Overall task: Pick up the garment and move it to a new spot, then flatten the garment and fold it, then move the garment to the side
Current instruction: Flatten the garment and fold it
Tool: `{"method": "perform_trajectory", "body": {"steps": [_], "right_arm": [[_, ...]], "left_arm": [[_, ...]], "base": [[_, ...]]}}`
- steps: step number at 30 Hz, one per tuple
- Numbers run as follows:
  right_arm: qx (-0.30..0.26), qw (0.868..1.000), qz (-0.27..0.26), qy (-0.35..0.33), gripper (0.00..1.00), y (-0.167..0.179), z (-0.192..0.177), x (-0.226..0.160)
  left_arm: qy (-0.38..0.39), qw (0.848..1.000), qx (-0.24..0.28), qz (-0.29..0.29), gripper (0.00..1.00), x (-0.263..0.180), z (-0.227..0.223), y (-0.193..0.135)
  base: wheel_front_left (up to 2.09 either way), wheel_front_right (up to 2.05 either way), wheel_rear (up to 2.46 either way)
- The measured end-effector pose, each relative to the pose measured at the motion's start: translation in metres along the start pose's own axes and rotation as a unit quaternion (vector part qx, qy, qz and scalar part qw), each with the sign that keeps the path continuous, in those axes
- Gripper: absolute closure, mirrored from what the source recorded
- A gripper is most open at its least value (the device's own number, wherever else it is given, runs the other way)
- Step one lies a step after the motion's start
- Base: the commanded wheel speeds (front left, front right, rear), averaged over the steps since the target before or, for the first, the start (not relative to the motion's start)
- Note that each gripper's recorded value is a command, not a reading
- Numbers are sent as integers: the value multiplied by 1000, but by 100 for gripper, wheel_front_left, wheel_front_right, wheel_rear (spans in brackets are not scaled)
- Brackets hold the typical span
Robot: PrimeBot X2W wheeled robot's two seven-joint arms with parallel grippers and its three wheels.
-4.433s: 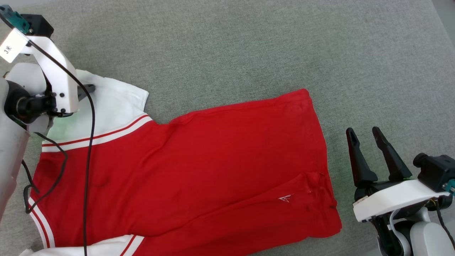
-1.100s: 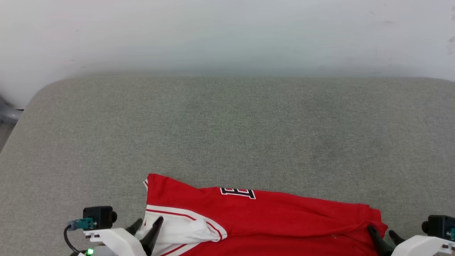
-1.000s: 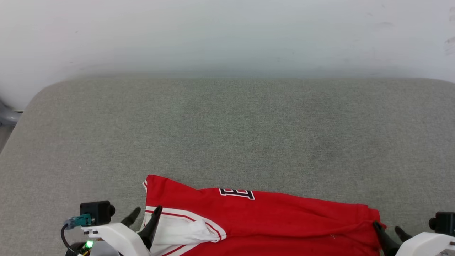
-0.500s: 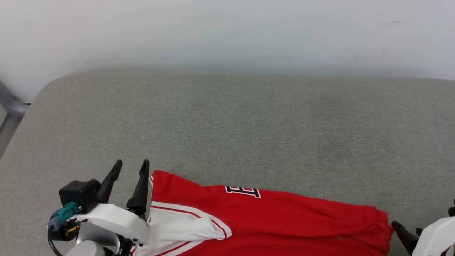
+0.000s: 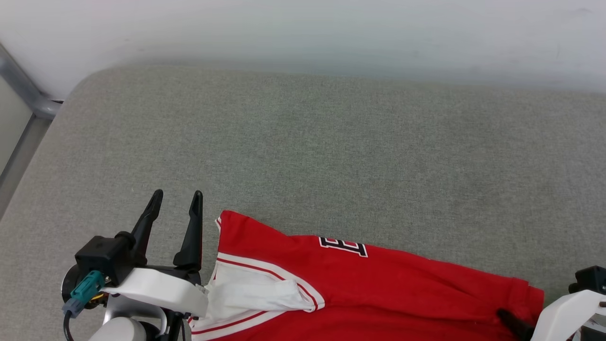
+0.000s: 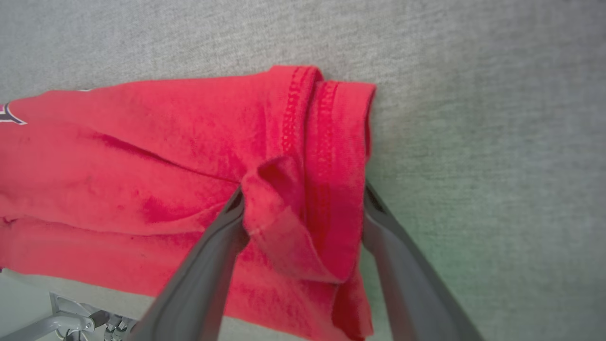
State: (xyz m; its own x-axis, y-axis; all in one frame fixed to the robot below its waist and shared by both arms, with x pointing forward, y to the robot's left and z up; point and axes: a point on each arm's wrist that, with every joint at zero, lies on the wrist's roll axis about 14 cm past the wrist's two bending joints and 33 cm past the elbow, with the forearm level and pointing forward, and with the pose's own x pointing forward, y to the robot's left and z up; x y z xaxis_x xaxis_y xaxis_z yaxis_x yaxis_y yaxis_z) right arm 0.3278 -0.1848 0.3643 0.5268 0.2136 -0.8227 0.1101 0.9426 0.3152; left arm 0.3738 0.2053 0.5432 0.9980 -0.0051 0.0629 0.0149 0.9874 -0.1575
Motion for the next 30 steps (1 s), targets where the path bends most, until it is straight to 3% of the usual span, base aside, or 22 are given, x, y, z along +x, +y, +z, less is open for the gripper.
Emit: {"method": "perform_trajectory", "body": {"steps": [2,3,5,6,18,30], "right_arm": [[2,1000,2,11,0,1,-5,3],[4,1000,4,15,9,1,-7,5],[5,1000,5,19,86,1,-9,6],[8,1000,7,20,100,1,-9,7],[7,1000,20,-19,100,8,8,-10],[69,992,-62,-87,100,-63,34,-58]], "left_arm": [[1,1000,2,-1,0,1,-2,0],[1,1000,4,-2,0,1,-3,0],[-2,1000,6,-3,0,3,-2,-1],[-2,1000,7,-4,0,4,-3,-2],[-3,1000,23,-5,0,-8,-5,-3],[-9,999,33,-12,0,-18,-2,-10]], "base": [[0,0,0],[0,0,0],[0,0,0],[0,0,0],[0,0,0],[0,0,0]]}}
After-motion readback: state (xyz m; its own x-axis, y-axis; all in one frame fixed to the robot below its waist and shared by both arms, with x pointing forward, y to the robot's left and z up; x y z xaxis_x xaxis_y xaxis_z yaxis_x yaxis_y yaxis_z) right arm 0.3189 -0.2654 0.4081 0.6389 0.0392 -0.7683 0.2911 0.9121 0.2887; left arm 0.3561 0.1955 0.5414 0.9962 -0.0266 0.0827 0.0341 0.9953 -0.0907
